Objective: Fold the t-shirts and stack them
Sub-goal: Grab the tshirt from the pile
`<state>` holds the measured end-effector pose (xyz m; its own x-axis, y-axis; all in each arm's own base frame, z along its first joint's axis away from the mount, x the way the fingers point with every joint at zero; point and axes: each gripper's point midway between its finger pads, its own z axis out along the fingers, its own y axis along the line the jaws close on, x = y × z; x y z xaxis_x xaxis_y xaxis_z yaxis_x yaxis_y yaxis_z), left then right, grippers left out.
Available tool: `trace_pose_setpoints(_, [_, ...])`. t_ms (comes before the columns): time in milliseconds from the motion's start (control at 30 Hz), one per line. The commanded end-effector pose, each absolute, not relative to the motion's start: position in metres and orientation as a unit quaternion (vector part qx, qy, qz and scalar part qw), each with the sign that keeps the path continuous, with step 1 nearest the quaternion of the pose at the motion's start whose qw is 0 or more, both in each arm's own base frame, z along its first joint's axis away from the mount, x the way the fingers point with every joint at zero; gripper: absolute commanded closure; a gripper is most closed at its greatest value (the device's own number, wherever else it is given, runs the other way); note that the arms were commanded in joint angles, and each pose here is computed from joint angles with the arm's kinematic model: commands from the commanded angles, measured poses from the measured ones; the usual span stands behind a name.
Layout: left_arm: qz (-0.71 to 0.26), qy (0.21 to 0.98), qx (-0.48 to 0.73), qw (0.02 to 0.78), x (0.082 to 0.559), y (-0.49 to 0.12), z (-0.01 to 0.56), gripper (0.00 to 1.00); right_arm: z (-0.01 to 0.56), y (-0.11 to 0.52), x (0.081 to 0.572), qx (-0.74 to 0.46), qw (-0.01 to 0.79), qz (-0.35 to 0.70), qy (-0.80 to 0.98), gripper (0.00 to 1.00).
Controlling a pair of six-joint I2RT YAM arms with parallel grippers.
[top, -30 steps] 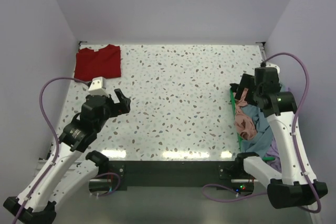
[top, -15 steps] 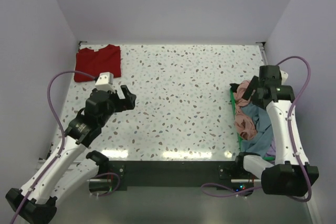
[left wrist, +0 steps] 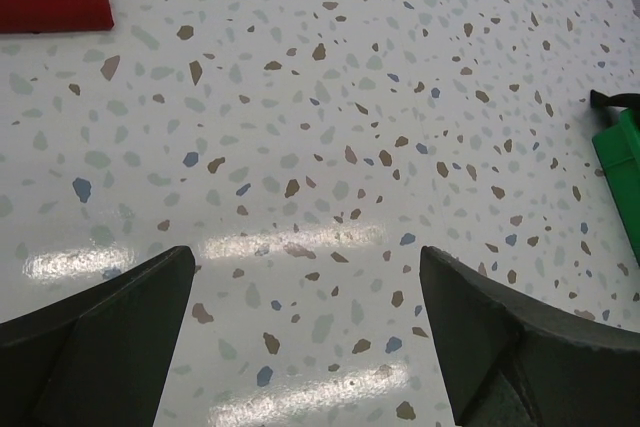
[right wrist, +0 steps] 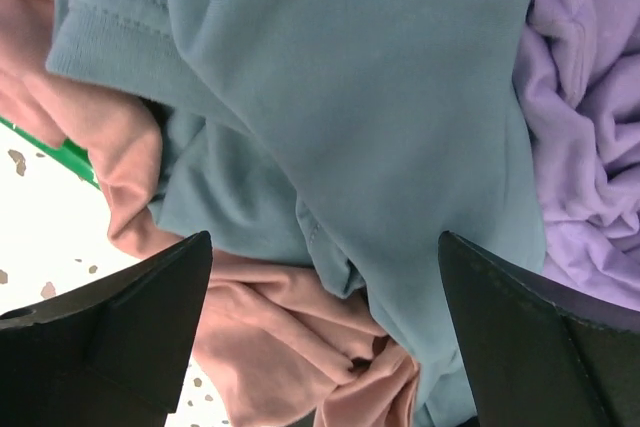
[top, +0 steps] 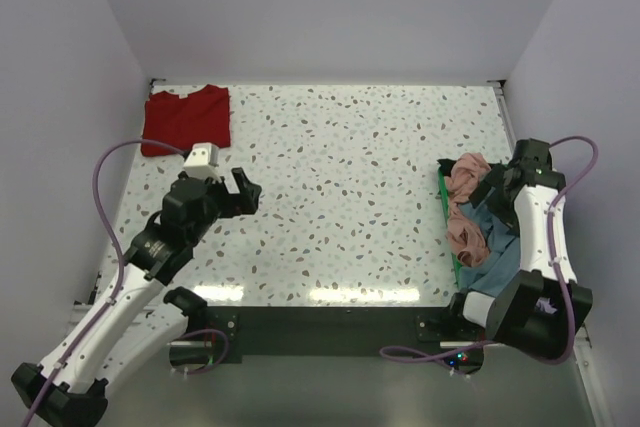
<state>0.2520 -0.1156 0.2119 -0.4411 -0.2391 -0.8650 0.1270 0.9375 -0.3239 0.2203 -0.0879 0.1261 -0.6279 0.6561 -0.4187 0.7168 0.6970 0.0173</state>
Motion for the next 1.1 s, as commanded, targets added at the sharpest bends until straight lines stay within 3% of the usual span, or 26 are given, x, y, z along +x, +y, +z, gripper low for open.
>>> trace_pose_setpoints(0, [-0.173, 0.825, -0.042, 0.536, 0.248, -0.111, 0.211, 0.0, 0.124, -0.093, 0.235, 0.386, 0.22, -0.067, 0.893, 0.02])
trace_pose_setpoints(200, [-0.177, 0.828, -0.06, 0.529, 0.238, -0.105, 0.204, 0.0, 0.098, -0.097, 0.239, 0.4, 0.194, -0.067, 0.893, 0.05])
trace_pose_setpoints(367, [-0.169, 0.829, -0.071, 0.528, 0.236, -0.1, 0.203, 0.0, 0.08, -0.101, 0.233, 0.41, 0.173, -0.085, 0.891, 0.19])
trace_pose_setpoints(400, [-0.168, 0.829, -0.072, 0.528, 0.235, -0.099, 0.203, 0.0, 0.079, -0.102, 0.231, 0.411, 0.171, -0.086, 0.891, 0.34])
trace_pose_setpoints(467, [-0.166, 0.83, -0.073, 0.528, 0.235, -0.098, 0.202, 0.0, 0.085, -0.102, 0.23, 0.409, 0.173, -0.089, 0.891, 0.5])
trace_pose_setpoints(500, [-0.166, 0.83, -0.073, 0.528, 0.235, -0.098, 0.202, 0.0, 0.095, -0.105, 0.231, 0.41, 0.188, -0.092, 0.888, 0.67])
trace_pose_setpoints(600, [-0.17, 0.83, -0.065, 0.528, 0.237, -0.102, 0.202, 0.0, 0.13, -0.115, 0.233, 0.408, 0.228, -0.113, 0.877, 0.83])
trace_pose_setpoints(733, [-0.174, 0.832, -0.052, 0.524, 0.243, -0.109, 0.202, 0.0, 0.194, -0.126, 0.232, 0.407, 0.286, -0.138, 0.857, 0.97])
trace_pose_setpoints(900, [-0.192, 0.831, -0.04, 0.521, 0.252, -0.123, 0.205, 0.0, 0.28, -0.132, 0.236, 0.42, 0.385, -0.137, 0.81, 1.0])
trace_pose_setpoints(1067, [-0.203, 0.828, -0.035, 0.522, 0.255, -0.128, 0.213, 0.0, 0.331, -0.129, 0.234, 0.432, 0.443, -0.119, 0.776, 1.0])
